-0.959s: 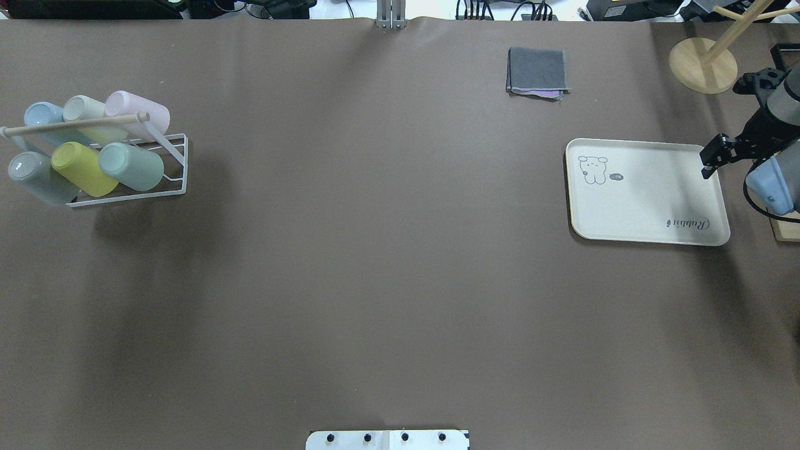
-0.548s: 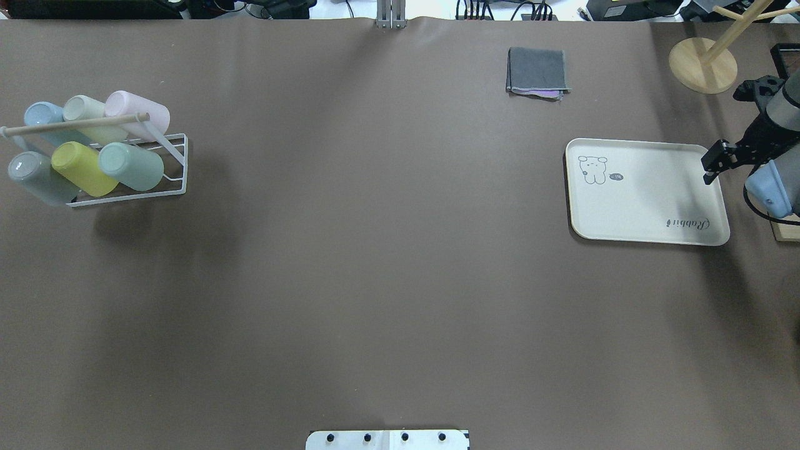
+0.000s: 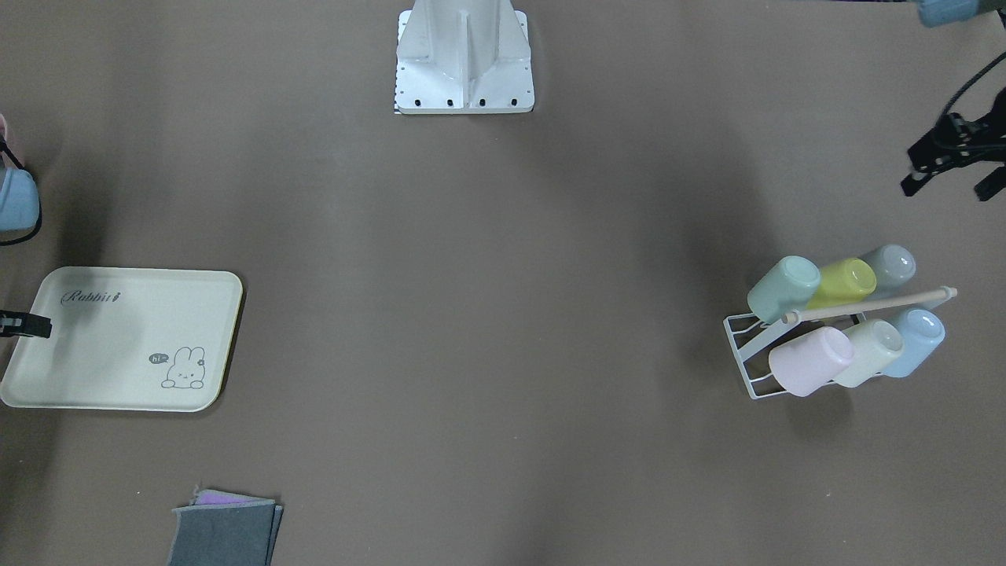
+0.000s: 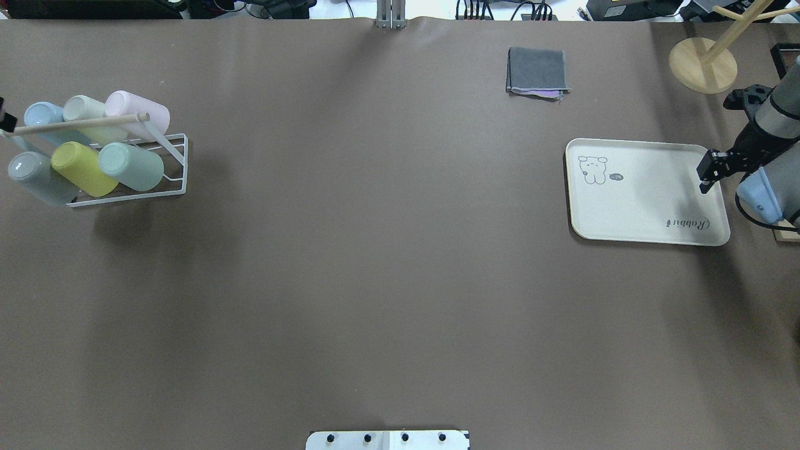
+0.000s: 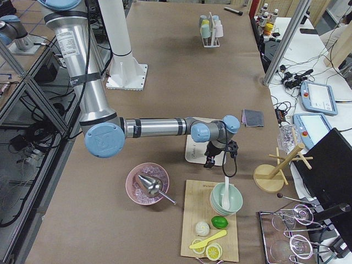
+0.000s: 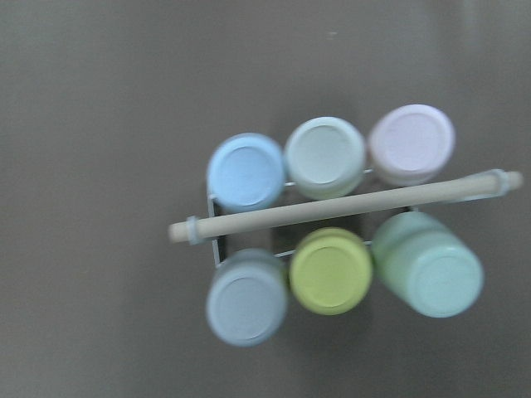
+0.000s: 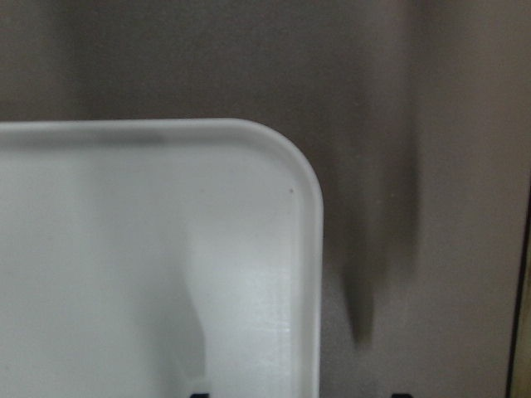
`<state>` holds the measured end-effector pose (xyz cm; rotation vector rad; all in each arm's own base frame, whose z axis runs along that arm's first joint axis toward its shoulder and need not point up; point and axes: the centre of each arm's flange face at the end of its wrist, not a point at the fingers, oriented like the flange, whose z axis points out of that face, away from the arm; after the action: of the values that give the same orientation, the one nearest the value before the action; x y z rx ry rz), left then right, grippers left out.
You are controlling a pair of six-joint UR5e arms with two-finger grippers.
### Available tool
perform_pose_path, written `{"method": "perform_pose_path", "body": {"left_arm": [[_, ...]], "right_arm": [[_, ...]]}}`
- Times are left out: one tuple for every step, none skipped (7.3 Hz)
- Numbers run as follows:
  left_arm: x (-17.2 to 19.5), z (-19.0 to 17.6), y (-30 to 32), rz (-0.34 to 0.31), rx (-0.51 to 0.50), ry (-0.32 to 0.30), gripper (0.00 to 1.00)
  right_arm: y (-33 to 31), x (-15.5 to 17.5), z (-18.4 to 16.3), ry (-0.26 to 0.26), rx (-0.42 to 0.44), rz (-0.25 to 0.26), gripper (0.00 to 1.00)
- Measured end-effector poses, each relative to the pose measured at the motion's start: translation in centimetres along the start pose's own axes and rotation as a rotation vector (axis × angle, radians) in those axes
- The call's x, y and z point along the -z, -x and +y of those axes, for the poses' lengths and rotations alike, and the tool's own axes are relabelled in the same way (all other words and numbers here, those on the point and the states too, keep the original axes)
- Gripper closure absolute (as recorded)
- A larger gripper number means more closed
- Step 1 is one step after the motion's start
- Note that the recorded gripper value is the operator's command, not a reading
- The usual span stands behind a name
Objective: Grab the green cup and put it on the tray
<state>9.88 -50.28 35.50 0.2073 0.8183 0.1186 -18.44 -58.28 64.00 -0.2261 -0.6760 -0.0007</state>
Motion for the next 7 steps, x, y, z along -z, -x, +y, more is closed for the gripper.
{"method": "perform_pose_path", "body": {"left_arm": [[-0.3, 0.3, -4.0, -0.034, -0.160, -0.028, 0.02], [-0.7, 0.7, -6.5, -0.090, -0.364, -0.051, 0.02], [-1.0, 0.9, -7.8, -0.155, -0.580, -0.064, 0.02], [-1.5, 1.0, -8.7, -0.234, -0.793, -0.064, 0.02], [-2.4, 1.2, -9.9, -0.322, -0.973, -0.053, 0.02], [-3.9, 1.7, -11.7, -0.415, -1.120, -0.037, 0.02], [-6.2, 2.9, -14.4, -0.531, -1.261, -0.017, 0.02]], "right_arm": [[0.0, -0.1, 0.0, 0.002, 0.001, 0.001, 0.43], [-0.2, -0.3, 0.1, 0.004, 0.002, 0.001, 0.43], [-0.4, -0.4, 0.3, 0.007, 0.003, 0.002, 0.44], [-0.5, -0.5, 0.3, 0.008, 0.003, 0.003, 0.46], [-0.6, -0.6, 0.4, 0.011, 0.002, 0.004, 0.46], [-0.8, -0.8, 0.4, 0.014, 0.000, 0.005, 0.46], [-1.0, -1.0, 0.4, 0.018, -0.003, 0.007, 0.50]]}}
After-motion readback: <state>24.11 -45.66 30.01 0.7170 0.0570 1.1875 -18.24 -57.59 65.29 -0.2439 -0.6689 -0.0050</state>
